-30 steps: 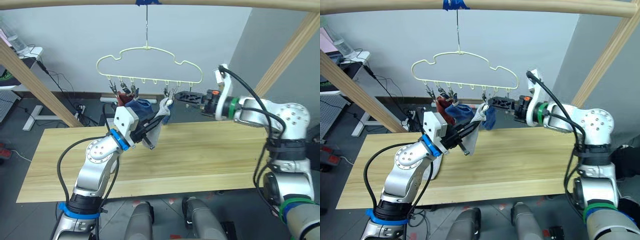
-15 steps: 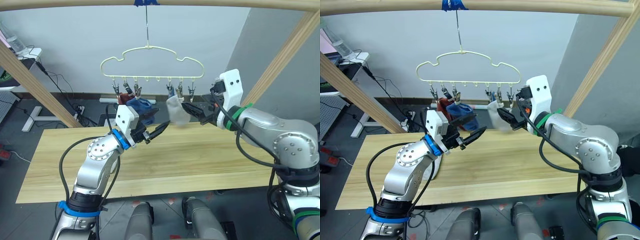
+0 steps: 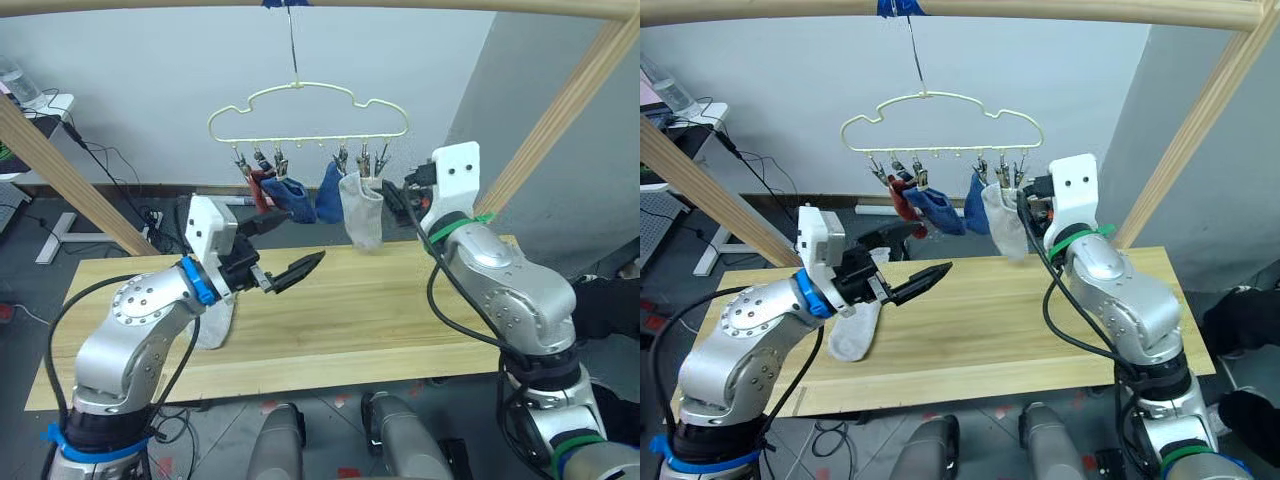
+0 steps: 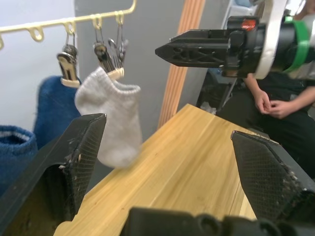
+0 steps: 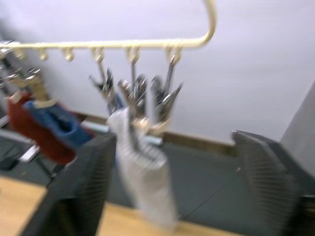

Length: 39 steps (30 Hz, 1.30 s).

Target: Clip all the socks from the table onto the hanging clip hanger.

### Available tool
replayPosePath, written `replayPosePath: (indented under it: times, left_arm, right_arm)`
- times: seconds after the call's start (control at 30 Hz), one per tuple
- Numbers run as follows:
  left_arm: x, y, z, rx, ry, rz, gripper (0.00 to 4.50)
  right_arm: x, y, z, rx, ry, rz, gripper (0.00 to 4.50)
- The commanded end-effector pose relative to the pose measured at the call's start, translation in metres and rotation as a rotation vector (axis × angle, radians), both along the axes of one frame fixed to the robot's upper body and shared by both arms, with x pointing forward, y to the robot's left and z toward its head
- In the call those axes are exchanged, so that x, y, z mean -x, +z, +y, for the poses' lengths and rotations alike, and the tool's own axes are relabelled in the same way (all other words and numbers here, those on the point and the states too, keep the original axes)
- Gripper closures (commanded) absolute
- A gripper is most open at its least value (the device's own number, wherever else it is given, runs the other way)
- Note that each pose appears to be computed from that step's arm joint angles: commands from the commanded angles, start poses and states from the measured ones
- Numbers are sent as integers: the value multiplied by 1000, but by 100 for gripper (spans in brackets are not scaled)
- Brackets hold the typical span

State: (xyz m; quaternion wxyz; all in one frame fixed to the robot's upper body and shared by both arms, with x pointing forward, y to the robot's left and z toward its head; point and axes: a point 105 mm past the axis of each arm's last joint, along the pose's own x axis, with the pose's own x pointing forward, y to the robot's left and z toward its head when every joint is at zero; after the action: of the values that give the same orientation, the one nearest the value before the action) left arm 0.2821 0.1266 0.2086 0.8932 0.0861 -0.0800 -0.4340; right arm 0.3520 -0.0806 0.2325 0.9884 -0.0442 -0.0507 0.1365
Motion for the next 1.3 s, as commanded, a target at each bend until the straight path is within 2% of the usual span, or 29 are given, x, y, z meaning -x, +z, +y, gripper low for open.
replayPosePath:
  times: [0.03,0.2,0.73,0.97,1.3]
  left_arm:
    - [7,19,-4,23,-3,-59,0]
    - [10,31,-7,65,-6,-62,0]
    - [10,31,-11,65,-3,-53,0]
    - [10,32,-14,71,-4,-55,0]
    - [8,31,-15,72,-8,-55,0]
  right_arm:
    - [1,19,3,2,-25,-102,190]
    - [-9,17,15,-4,-32,-122,190]
    - [-31,16,21,-55,-135,-154,190]
    - [-32,20,12,-71,-199,-177,190]
    - [-35,17,15,-61,-198,-165,190]
